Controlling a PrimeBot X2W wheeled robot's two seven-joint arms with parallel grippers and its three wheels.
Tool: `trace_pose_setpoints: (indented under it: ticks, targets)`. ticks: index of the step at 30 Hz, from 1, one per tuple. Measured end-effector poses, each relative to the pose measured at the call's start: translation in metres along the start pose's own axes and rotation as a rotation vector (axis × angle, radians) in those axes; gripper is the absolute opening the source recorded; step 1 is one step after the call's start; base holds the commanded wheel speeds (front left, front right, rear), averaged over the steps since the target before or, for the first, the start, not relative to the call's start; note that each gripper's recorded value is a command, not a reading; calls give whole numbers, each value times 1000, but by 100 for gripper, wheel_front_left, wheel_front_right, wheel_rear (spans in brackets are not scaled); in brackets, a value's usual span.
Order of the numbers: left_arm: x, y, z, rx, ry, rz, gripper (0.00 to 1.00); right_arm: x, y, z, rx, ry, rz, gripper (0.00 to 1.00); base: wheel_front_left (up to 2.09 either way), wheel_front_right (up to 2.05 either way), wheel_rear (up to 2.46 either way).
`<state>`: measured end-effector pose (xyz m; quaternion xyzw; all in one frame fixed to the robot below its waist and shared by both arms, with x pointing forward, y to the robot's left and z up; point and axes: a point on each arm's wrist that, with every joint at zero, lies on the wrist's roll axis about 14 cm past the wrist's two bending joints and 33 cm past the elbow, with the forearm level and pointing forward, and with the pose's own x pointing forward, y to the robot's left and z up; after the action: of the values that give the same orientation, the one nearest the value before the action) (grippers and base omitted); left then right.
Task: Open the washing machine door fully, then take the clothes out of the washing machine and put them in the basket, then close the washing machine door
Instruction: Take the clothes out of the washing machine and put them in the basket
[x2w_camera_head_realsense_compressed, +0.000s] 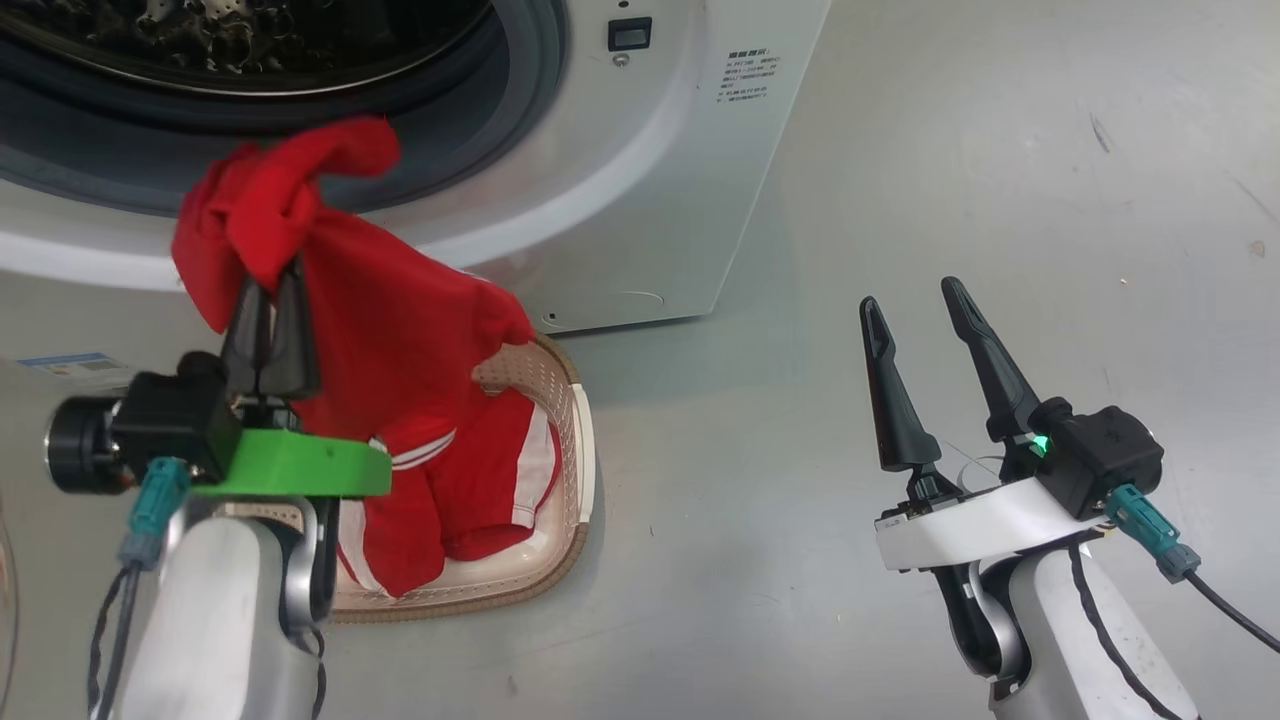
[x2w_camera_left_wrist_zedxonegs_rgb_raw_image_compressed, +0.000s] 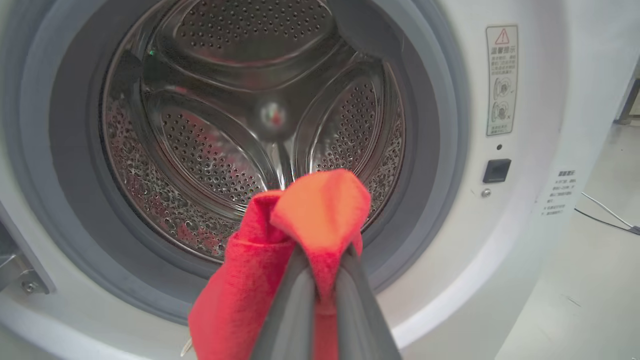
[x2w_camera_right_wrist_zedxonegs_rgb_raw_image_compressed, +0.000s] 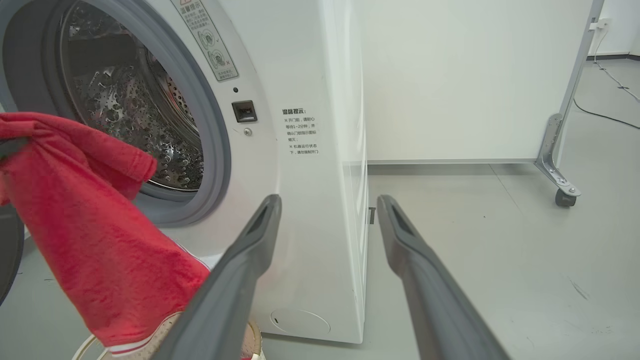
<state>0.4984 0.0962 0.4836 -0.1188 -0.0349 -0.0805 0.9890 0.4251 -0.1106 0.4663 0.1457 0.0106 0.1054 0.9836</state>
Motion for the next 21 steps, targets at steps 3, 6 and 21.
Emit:
trace_pose_setpoints:
  ticks: [3, 6, 21]
  targets:
    - [-14, 0, -18, 0, 58, 4, 0, -1, 1, -1, 0, 2, 1, 100, 0, 0, 0]
    - [-30, 5, -41, -3, 136, 21, 0, -3, 1, -4, 5, 12, -1, 100, 0, 0, 0]
    - [-65, 11, -144, -44, 442, 54, 0, -1, -7, -22, 18, 56, -19, 100, 0, 0, 0]
